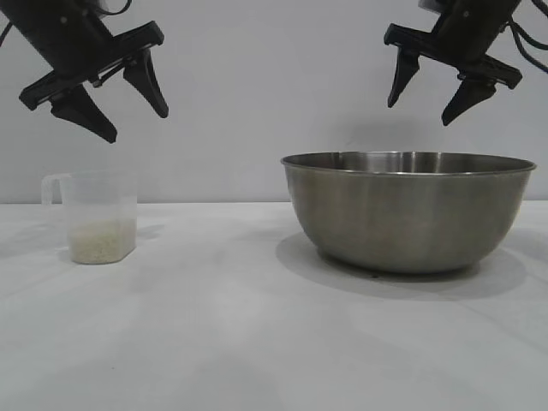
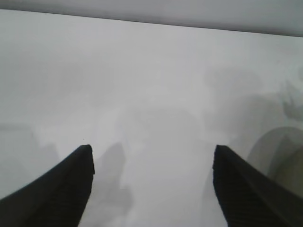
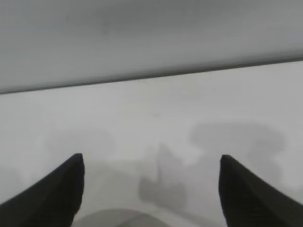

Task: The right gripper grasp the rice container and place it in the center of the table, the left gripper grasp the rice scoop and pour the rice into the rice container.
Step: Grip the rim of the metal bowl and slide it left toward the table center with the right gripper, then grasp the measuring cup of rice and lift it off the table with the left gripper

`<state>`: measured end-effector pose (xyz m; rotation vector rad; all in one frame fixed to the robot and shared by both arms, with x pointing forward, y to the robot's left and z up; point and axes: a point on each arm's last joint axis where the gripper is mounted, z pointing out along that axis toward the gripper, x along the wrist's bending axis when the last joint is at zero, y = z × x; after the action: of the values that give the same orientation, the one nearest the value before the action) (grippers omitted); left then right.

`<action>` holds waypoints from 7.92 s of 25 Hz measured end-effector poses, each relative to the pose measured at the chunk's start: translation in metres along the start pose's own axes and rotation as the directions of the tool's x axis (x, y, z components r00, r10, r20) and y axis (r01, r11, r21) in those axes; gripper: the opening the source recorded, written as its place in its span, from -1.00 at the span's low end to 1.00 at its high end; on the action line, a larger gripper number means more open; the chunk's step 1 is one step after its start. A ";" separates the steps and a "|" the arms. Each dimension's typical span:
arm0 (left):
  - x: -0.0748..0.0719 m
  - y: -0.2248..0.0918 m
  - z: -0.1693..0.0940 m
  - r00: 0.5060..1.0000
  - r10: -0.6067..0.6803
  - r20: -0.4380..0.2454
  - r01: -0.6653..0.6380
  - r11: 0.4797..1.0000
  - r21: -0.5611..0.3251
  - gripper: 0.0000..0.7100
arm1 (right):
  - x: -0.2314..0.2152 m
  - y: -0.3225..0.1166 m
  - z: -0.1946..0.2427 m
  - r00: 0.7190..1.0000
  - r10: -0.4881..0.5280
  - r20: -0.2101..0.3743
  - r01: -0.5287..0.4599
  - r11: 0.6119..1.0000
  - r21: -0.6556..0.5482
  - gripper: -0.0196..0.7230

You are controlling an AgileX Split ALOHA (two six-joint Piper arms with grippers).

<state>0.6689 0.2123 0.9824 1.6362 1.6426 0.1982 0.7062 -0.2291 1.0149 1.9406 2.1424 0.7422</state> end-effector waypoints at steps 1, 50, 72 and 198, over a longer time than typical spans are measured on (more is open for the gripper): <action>0.000 0.000 0.000 1.000 0.000 0.000 0.000 1.000 0.000 0.32 | 0.001 -0.002 -0.005 1.000 -0.013 0.006 0.012 0.999 0.031 0.40; -0.001 0.000 0.000 1.000 -0.009 0.008 0.009 1.000 0.004 0.32 | 0.020 -0.051 0.064 0.995 0.027 -0.099 0.020 0.895 0.445 -0.95; -0.001 0.000 0.000 1.000 -0.027 0.015 0.027 1.000 0.000 0.32 | 0.065 -0.067 0.043 0.988 -0.069 -0.135 0.124 0.884 0.451 0.43; -0.006 -0.158 -0.197 0.971 0.142 -0.194 -0.145 0.989 0.002 0.32 | 0.010 -0.414 -0.249 0.975 -0.038 0.217 0.145 0.851 -0.505 0.58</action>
<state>0.4243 0.2635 1.0208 1.7740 1.6614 0.4523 0.2290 -0.2980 1.0430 1.5406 1.6750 0.9427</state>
